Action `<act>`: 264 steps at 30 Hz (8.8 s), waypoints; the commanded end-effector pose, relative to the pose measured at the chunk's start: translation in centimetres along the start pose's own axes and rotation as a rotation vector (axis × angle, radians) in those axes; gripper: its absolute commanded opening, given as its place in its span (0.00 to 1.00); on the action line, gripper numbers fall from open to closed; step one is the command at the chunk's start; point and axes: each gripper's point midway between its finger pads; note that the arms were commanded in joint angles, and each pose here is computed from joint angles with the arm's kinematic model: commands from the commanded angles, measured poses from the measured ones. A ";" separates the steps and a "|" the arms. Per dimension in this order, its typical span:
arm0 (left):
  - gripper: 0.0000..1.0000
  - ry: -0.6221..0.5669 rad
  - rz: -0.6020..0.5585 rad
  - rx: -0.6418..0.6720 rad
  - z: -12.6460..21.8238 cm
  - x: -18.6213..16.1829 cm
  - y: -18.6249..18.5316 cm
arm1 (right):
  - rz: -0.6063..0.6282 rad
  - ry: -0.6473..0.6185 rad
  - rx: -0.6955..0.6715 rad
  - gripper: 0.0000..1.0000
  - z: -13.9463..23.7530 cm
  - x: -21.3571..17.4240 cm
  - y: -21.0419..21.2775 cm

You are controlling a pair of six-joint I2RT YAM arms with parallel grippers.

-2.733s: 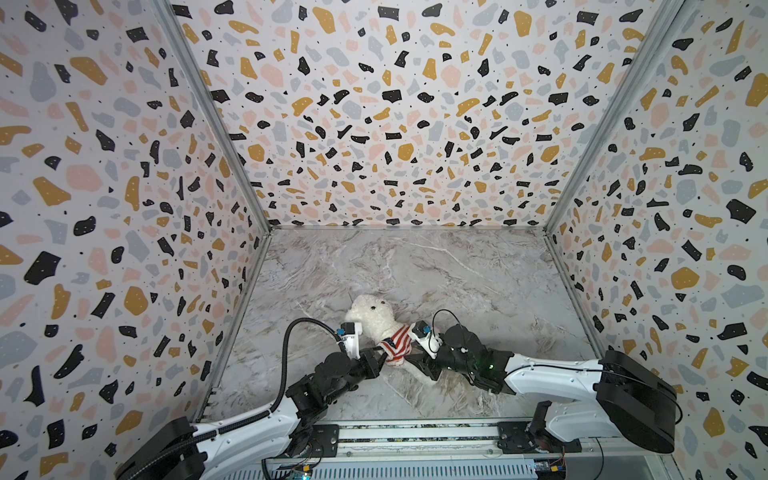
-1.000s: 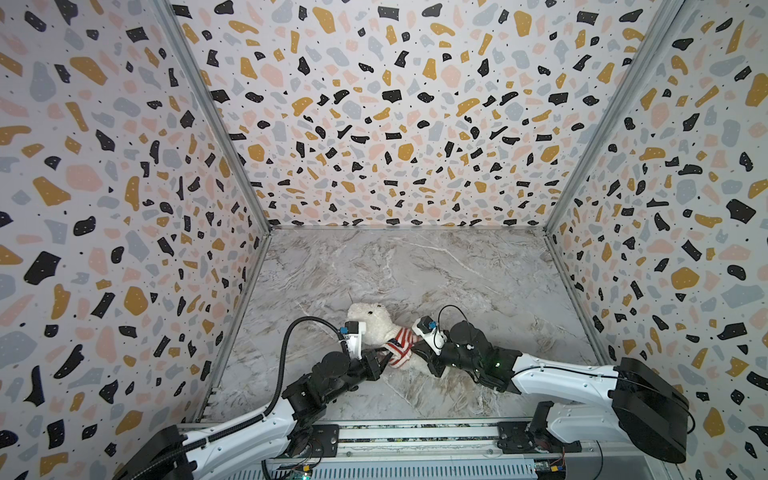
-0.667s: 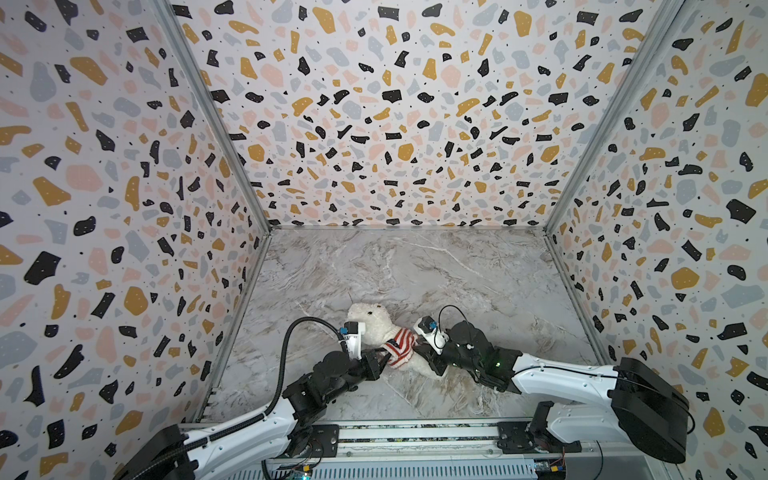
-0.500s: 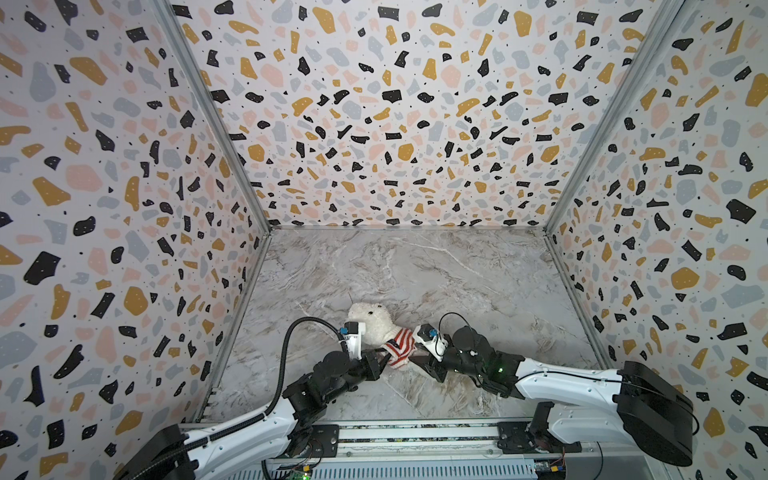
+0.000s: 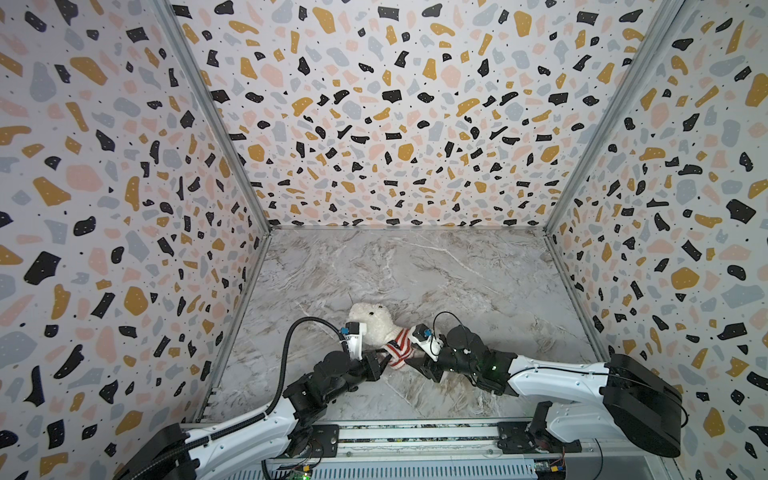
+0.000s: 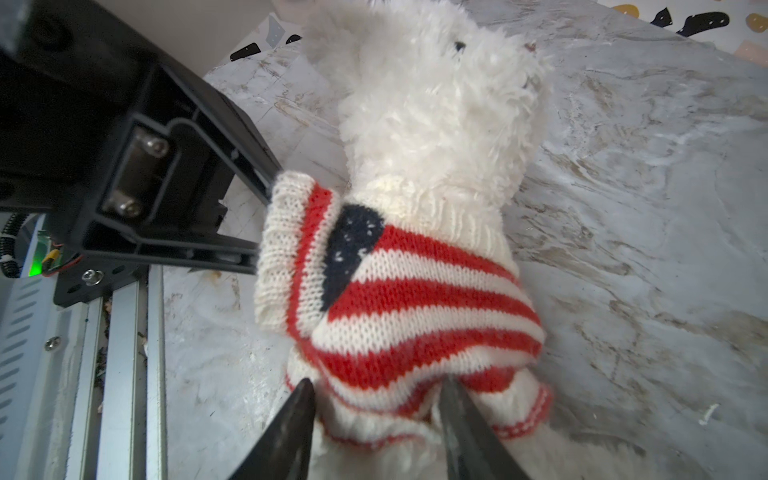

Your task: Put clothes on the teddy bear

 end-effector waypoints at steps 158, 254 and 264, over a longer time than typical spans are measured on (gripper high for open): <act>0.00 0.065 -0.437 0.431 1.5 1.1 5.1 | 0.021 -0.023 -0.158 0.39 1.1 5.4 -2.5; 0.49 -0.069 -0.464 0.450 -0.9 5.4 0.5 | -0.376 -0.042 -0.235 0.36 6.2 -3.1 -5.0; 0.50 0.035 -0.260 0.281 -2.0 0.0 -3.4 | -0.419 -0.021 -0.253 0.32 6.8 -6.0 -5.9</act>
Point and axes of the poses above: each gripper's point midway between its finger pads, its own z axis back along the fingers, its own y axis along the line the jaws close on, x = y × z, and after that the axes turned 11 degrees about z, right-handed
